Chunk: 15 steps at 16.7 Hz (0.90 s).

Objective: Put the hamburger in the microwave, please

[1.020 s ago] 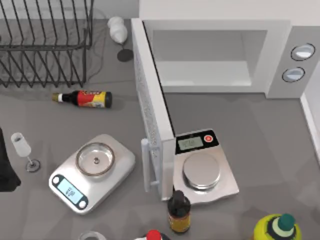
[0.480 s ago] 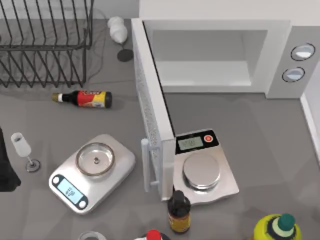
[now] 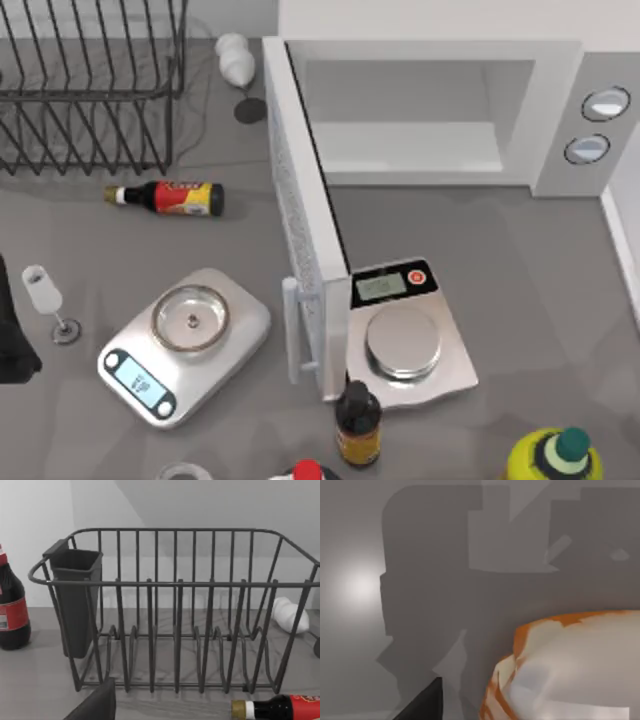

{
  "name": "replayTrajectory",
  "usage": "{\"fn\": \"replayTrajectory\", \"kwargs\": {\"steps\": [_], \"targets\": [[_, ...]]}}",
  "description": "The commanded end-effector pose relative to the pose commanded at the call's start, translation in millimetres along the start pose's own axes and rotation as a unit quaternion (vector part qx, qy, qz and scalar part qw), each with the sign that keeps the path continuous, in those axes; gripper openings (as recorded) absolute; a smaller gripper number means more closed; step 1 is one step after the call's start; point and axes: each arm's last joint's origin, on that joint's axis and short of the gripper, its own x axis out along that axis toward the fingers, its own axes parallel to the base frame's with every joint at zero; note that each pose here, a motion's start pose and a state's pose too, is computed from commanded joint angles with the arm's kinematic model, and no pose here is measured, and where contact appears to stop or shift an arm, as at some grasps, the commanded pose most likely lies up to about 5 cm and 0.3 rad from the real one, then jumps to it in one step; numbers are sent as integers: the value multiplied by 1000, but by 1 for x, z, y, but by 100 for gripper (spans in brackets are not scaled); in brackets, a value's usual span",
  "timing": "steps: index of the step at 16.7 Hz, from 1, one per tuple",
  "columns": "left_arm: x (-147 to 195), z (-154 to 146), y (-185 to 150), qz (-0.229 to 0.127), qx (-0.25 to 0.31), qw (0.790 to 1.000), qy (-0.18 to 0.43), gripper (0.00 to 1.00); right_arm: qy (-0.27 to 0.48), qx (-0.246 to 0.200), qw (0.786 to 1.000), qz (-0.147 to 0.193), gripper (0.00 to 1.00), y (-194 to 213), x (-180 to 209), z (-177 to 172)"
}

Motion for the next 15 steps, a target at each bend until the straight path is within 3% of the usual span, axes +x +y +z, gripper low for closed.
{"fn": "replayTrajectory", "kwargs": {"steps": [7, 8, 15], "targets": [[0, 0, 0, 0, 0, 1000, 0, 100, 0, 0, 1000, 0, 0, 0, 0, 0], [0, 0, 0, 0, 0, 1000, 0, 100, -8, 6, 1000, 0, 0, -1, -22, 1], [0, 0, 0, 0, 0, 1000, 0, 100, -3, 4, 1000, 4, 0, -6, -68, 5]]}}
